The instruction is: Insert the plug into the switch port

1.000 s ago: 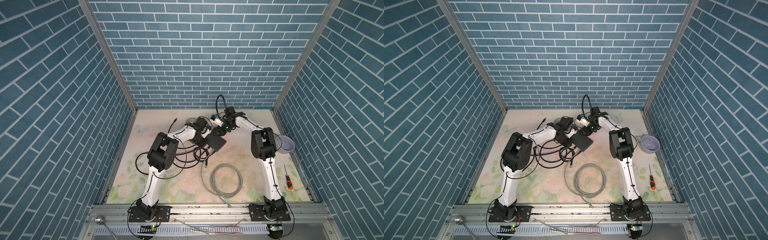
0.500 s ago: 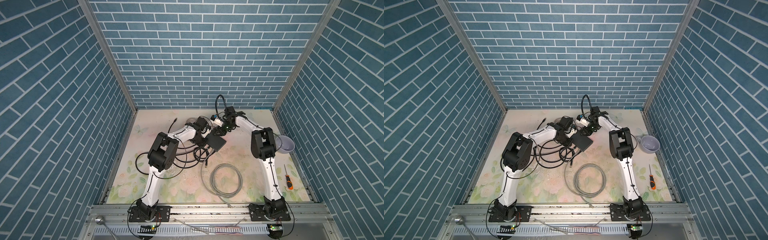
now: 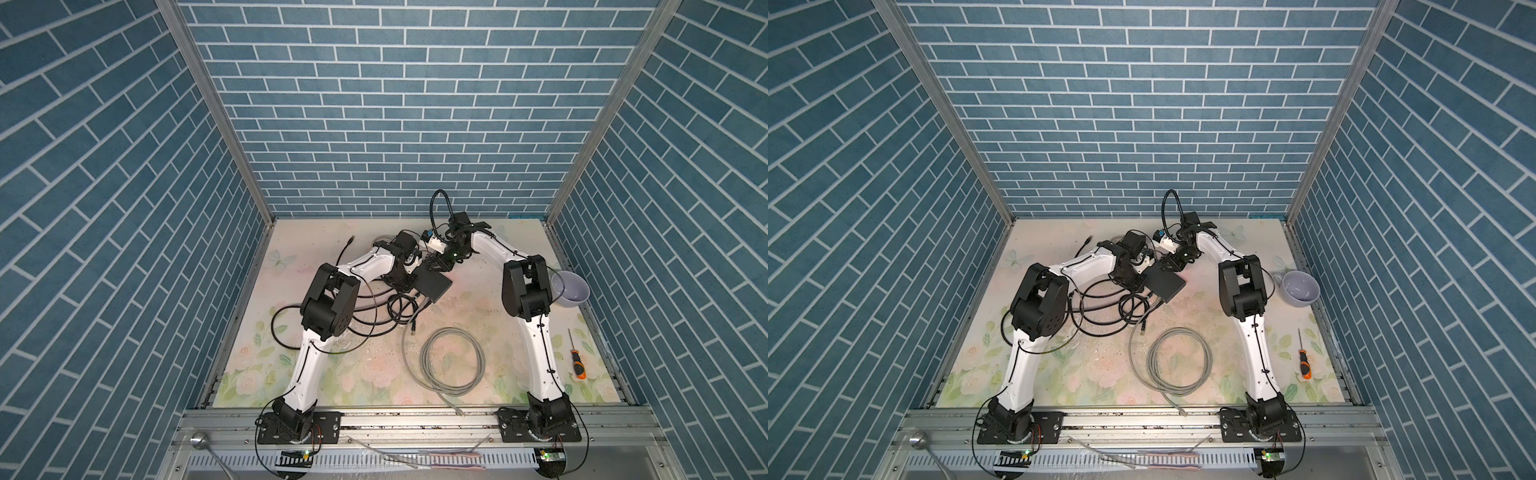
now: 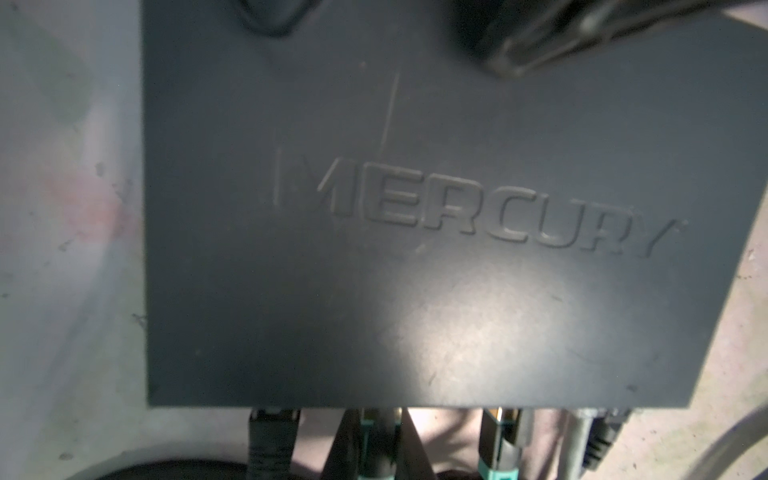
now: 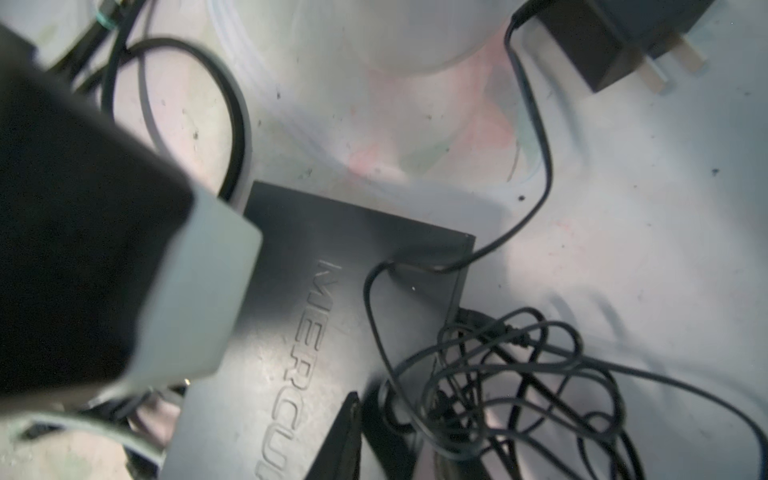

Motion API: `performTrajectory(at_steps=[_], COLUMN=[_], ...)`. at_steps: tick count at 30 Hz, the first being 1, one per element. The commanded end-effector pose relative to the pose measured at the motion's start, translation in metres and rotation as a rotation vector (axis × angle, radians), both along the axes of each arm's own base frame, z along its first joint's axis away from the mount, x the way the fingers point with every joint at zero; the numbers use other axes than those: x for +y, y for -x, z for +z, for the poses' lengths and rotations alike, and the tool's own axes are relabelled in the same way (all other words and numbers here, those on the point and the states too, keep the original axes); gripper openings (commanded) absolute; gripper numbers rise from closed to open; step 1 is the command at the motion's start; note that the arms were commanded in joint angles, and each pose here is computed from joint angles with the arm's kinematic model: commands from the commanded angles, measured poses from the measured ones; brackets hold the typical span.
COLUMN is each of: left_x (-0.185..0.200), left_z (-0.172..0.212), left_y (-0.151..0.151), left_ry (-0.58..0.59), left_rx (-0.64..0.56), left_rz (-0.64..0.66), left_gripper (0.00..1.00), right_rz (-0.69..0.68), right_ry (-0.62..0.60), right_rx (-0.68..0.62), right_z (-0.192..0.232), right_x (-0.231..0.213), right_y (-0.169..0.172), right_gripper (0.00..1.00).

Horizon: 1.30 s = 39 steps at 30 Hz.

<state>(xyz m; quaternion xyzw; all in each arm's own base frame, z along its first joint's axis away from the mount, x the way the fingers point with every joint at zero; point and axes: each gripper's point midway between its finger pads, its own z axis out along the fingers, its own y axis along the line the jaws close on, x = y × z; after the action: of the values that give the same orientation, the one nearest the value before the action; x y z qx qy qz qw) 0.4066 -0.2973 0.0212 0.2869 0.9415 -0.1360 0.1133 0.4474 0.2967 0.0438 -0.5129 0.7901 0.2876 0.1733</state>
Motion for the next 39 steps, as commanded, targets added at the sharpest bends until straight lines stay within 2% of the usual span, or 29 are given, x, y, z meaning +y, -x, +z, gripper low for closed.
performTrajectory(at_steps=[1,5,8,15,19,25,28,33,35,39], left_x=[-0.07,-0.059,-0.043,0.0,0.019,0.023,0.031,0.044,0.041,0.036], left_z=[0.048,0.041,0.036,0.036,0.039,0.06,0.063,0.049,0.044,0.024], left_y=[-0.102,-0.093,-0.086,-0.053,-0.041,-0.019,-0.011,0.002,0.009,0.016], left_ry=[0.327,0.272,0.222,0.175,0.186,0.21,0.184,0.099,0.097,0.023], left_rx=[-0.483,-0.436,-0.408,-0.333,-0.272,-0.229,-0.232,-0.209,-0.195,-0.189], left_rz=[0.034,0.028,0.051,0.07,0.08,0.011,-0.013,-0.058,-0.083,-0.119], left_gripper=[0.0,0.07,0.15,0.3,0.34,0.4,0.42,0.41,0.4,0.4], right_rz=[0.137,-0.109,-0.228,-0.399,-0.476,-0.513,-0.511,-0.502,-0.5,-0.497], right_ry=[-0.123,-0.11,-0.113,-0.049,-0.04,-0.051,-0.056,-0.069,-0.074,-0.08], right_rx=[0.642,0.53,0.503,0.477,0.472,0.457,0.45,0.462,0.467,0.478], right_z=[0.012,0.009,0.014,0.005,0.003,0.007,0.008,0.01,0.01,0.009], right_x=[0.075,0.055,0.041,0.018,0.007,-0.002,-0.003,-0.002,-0.002,0.0], right_y=[0.168,0.104,0.075,0.052,0.041,0.03,0.028,0.03,0.031,0.033], right_gripper=[0.3,0.35,0.39,0.45,0.46,0.47,0.47,0.48,0.48,0.49])
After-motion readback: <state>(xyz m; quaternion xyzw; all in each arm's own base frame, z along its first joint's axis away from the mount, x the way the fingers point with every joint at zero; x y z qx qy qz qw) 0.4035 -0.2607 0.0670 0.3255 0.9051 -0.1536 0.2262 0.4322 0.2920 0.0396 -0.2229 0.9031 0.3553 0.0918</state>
